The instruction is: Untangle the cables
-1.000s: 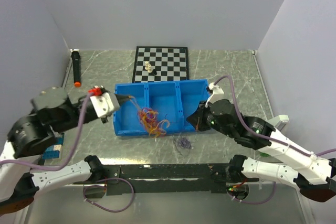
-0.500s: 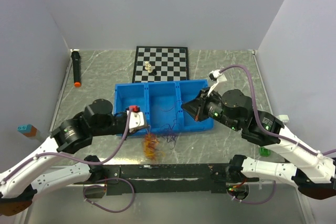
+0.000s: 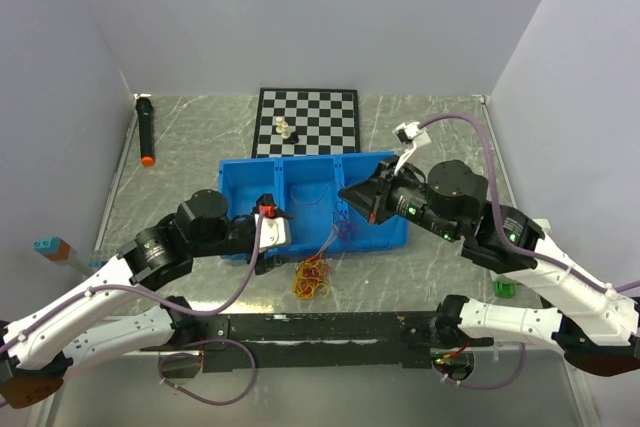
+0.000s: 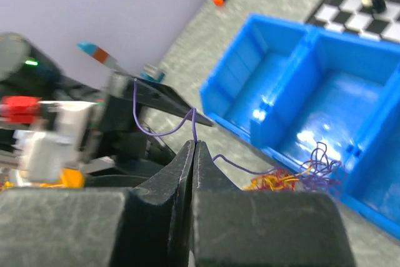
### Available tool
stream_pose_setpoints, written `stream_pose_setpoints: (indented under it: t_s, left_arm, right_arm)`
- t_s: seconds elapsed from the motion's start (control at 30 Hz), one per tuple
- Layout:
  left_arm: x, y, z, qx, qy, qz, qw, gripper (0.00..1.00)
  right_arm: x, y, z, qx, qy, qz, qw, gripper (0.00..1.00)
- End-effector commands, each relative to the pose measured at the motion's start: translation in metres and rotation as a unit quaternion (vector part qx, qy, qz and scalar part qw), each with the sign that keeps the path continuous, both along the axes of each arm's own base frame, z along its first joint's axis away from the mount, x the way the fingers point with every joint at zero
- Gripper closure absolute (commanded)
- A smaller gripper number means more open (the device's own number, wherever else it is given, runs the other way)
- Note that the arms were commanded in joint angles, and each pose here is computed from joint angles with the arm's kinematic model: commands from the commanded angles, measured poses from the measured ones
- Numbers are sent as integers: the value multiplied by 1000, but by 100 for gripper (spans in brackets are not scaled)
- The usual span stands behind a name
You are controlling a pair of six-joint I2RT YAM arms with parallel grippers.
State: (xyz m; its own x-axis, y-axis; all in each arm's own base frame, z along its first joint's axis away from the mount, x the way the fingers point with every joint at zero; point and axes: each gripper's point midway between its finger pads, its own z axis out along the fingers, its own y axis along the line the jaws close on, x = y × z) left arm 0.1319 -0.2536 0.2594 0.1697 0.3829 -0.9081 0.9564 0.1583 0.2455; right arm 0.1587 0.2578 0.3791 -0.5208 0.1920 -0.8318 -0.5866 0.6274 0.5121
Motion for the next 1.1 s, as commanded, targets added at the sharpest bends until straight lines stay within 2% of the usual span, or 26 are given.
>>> stream_pose_setpoints:
  t_s: [0.0,0.1,0.3,0.43,0.5,0.63,0.67,0.8,1.0,1.07]
  left_arm:
    - [23,-12,27,-45,-51,29,997,19]
    - [31,-15,40,-65,-61,45,995,18]
    - [31,-19,37,-69,-51,42,995,19]
    - [10,-23,36,-65,-27,-9,997,25]
    - [-4,-23,29,-46,-9,-47,998,31]
    - [-26,-19,18,-27,24,-95,995,52]
    - [-29,-19,16,-26,28,-100,994,53]
    - [-23,-23,14,-34,22,-88,995,46]
    - [-11,-32,17,-58,32,-58,996,21]
    - [-8,-32,14,-63,40,-45,996,18]
  right_arm:
    - [-9,0,58,60,-57,27,996,100]
    - [-15,1,74,74,-70,45,994,100]
    - [-27,3,95,102,-89,75,988,100]
    - [-28,3,97,109,-91,79,987,100]
    - [-29,3,100,112,-92,81,986,100]
    - [-32,5,106,119,-96,91,984,100]
    - [-33,5,109,122,-97,93,983,100]
    - [-35,7,112,127,-99,100,982,100]
    - [-36,9,118,134,-100,104,980,100]
    - [-36,10,119,136,-101,105,980,100]
